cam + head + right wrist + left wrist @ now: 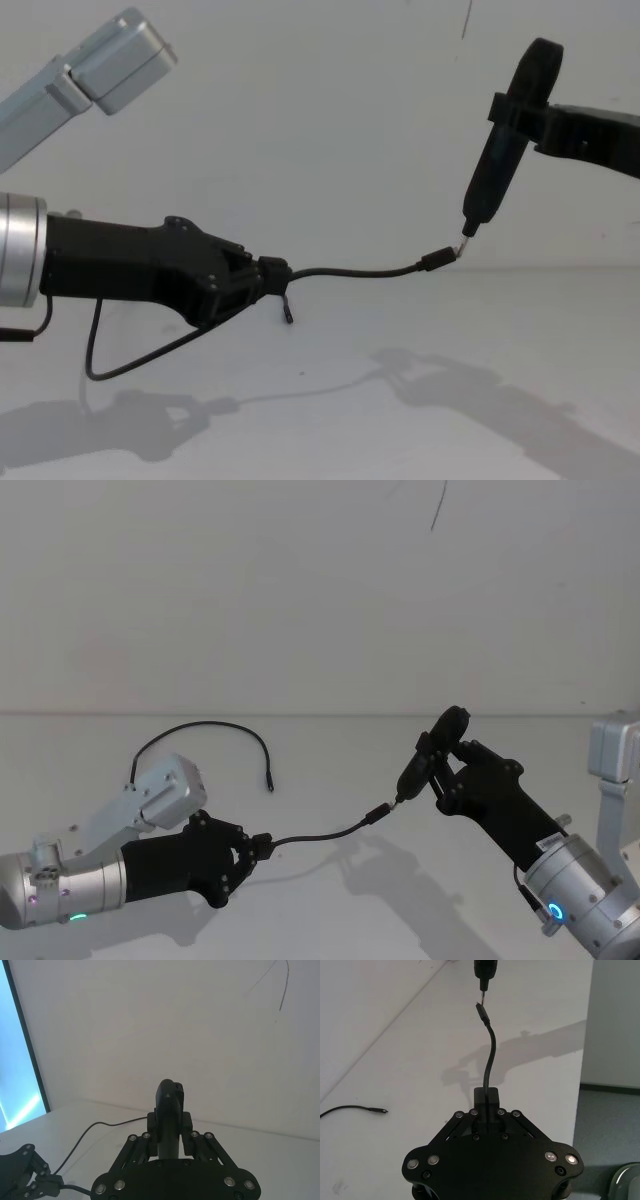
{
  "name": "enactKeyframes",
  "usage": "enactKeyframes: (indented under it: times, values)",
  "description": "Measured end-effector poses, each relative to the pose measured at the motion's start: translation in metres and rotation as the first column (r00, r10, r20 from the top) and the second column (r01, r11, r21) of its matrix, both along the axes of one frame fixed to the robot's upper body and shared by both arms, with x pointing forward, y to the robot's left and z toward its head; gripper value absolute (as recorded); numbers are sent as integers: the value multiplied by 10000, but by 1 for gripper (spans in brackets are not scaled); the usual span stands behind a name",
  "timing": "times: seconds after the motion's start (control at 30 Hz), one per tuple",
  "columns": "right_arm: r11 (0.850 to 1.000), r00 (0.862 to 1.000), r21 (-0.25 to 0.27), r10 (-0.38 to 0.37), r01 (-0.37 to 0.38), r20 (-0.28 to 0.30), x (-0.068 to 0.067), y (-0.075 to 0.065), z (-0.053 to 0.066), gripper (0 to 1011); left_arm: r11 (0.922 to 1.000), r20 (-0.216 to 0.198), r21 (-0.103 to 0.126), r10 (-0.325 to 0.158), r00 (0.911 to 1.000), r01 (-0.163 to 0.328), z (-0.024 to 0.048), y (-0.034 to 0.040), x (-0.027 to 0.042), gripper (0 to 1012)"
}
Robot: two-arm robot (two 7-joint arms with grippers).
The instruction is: Pick up the data cable with the one hand.
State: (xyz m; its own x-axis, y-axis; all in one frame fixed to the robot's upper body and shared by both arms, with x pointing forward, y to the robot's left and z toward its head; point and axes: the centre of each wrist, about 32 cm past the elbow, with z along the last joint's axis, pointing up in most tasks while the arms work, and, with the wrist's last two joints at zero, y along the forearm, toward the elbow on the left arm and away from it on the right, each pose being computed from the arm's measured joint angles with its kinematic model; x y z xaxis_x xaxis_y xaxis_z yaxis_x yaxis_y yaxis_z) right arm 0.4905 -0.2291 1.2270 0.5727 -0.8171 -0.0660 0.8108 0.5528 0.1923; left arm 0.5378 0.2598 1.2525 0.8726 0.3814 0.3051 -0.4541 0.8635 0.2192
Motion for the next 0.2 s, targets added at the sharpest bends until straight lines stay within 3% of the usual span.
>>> enactKeyframes:
  times: [0.2]
  values:
    - [10000,10000,-1,2,-2,-1,0,0,0,263,10000,0,0,1,10000,-1,0,0,0,32]
